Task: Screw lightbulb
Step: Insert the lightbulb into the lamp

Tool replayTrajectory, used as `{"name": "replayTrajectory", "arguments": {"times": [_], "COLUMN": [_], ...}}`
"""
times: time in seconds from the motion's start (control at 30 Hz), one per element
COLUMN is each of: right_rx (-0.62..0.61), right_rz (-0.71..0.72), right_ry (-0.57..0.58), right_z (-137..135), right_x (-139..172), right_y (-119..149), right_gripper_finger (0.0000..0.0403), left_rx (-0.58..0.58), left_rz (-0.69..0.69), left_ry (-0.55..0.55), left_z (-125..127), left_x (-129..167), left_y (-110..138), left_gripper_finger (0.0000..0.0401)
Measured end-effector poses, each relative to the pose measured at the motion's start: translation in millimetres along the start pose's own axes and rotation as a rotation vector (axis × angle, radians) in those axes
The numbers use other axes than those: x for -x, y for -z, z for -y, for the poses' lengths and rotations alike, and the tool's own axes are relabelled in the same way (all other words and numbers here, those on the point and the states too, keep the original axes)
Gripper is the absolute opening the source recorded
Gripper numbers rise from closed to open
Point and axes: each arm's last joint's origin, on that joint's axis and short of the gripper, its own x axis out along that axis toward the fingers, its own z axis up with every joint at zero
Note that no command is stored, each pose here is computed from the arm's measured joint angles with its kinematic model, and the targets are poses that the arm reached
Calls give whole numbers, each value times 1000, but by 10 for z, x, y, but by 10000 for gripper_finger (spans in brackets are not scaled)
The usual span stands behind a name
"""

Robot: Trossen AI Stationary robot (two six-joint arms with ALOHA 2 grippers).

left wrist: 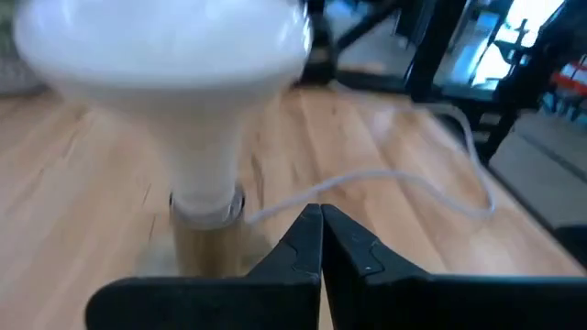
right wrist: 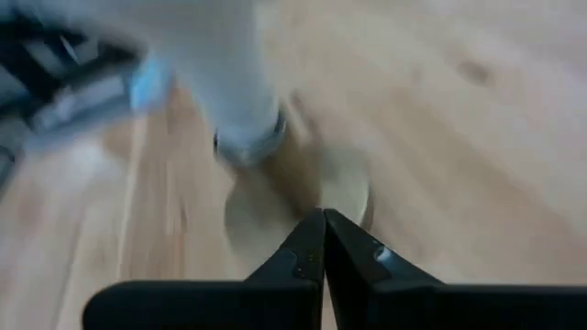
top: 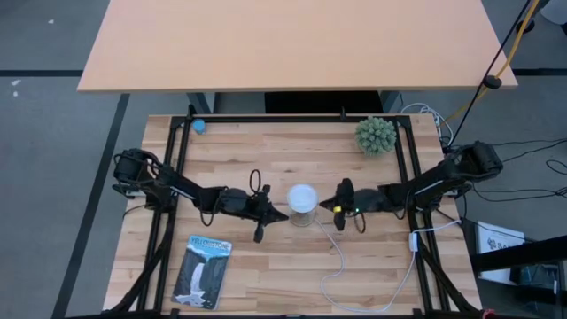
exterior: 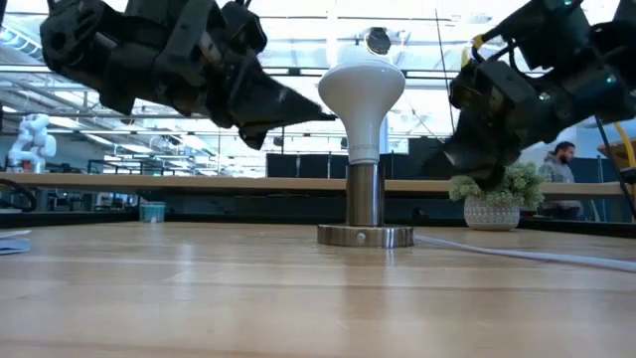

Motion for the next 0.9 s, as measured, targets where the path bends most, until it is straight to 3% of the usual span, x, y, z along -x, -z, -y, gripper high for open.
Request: {"name": "replayTrajectory", "arguments": {"times": [0.13,0.5,0.67,0.9], "right_rx": [22,60,82,128], "right_rz": [111,103,123,27], "right_ry": [-85,-72,-46,51], "right_z": [41,-4,-60,-87], "right_x": [0,-53,-91,-155], "right_y": [-138,-228,-326,-369], "right_gripper_finger": [0,0,0,0], "left_rx": [13,40,49,53], "left_rz": [9,31,16,22], "left_ry": [-6,18,-13,-26], "left_z": [-53,-240,-335,-423], "left_x": [-95,-212,-204,-192], "left_y": [139,134,141,125], "left_gripper_finger": [1,0,0,0]}}
